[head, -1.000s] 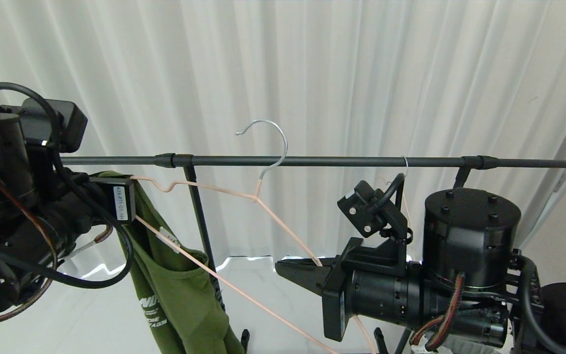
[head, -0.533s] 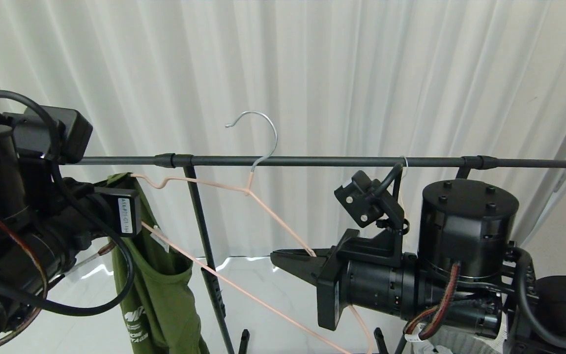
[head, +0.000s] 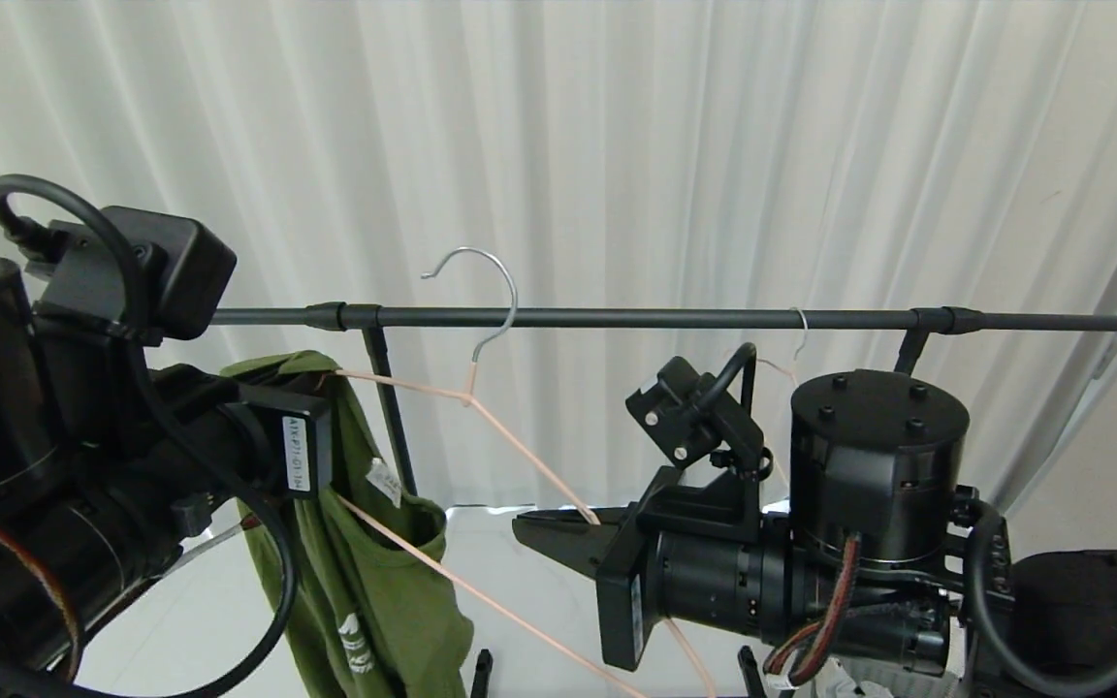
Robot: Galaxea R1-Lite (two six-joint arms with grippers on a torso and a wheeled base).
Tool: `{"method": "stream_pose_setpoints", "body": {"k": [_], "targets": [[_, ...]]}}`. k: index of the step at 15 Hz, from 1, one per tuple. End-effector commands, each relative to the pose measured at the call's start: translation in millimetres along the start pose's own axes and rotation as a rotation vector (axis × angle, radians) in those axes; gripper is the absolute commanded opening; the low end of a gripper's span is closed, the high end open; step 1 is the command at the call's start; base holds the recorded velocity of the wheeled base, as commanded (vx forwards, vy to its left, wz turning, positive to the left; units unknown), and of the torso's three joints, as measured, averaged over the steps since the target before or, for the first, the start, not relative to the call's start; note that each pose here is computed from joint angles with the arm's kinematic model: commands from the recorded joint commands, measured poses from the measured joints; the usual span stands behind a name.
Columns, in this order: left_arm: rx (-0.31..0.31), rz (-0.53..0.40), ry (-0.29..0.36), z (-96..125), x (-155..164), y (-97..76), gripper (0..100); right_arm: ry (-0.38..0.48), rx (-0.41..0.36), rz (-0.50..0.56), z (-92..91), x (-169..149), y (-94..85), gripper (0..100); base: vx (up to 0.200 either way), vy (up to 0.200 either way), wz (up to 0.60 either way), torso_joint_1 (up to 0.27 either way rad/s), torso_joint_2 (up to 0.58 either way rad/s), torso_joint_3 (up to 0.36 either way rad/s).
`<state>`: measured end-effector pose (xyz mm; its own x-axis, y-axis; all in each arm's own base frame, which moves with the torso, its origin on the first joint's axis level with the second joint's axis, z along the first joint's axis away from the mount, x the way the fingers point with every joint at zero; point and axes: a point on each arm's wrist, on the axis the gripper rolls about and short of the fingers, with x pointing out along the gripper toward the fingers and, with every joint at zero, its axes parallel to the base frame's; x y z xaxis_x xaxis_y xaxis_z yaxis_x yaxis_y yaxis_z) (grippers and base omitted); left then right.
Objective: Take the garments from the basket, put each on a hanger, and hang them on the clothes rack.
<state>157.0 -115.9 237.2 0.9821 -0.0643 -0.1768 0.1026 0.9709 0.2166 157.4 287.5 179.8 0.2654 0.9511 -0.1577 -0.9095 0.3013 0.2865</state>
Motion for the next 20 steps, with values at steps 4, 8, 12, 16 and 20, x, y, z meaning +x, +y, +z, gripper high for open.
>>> {"method": "stream_pose_setpoints", "body": {"k": [4, 8, 12, 16, 20], "targets": [[0.004, -0.145, -0.027, 3, -7, -8.9, 0, 0.021, -0.009, 0.015, -6.5, 5, 5.2, 0, 0.000, 0.000, 0.00, 0.000, 0.00, 0.000], [-0.012, -0.297, -0.074, 7, -15, -6.1, 0, 0.034, -0.041, 0.022, -10.1, 8, 6.2, 0, 0.000, 0.000, 0.00, 0.000, 0.00, 0.000], [-0.026, -0.426, -0.122, 9, -28, 0.0, 0, -0.012, -0.048, 0.030, -9.0, 11, 5.9, 0, 0.000, 0.000, 0.00, 0.000, 0.00, 0.000], [-0.024, -0.447, -0.132, 1, -39, 7.8, 0, -0.054, -0.056, 0.031, -1.2, 6, 6.3, 0, 0.000, 0.000, 0.00, 0.000, 0.00, 0.000], [-0.022, -0.439, -0.131, -7, -45, 13.1, 0, -0.069, -0.062, 0.031, 3.0, 3, 7.1, 0, 0.000, 0.000, 0.00, 0.000, 0.00, 0.000]]}}
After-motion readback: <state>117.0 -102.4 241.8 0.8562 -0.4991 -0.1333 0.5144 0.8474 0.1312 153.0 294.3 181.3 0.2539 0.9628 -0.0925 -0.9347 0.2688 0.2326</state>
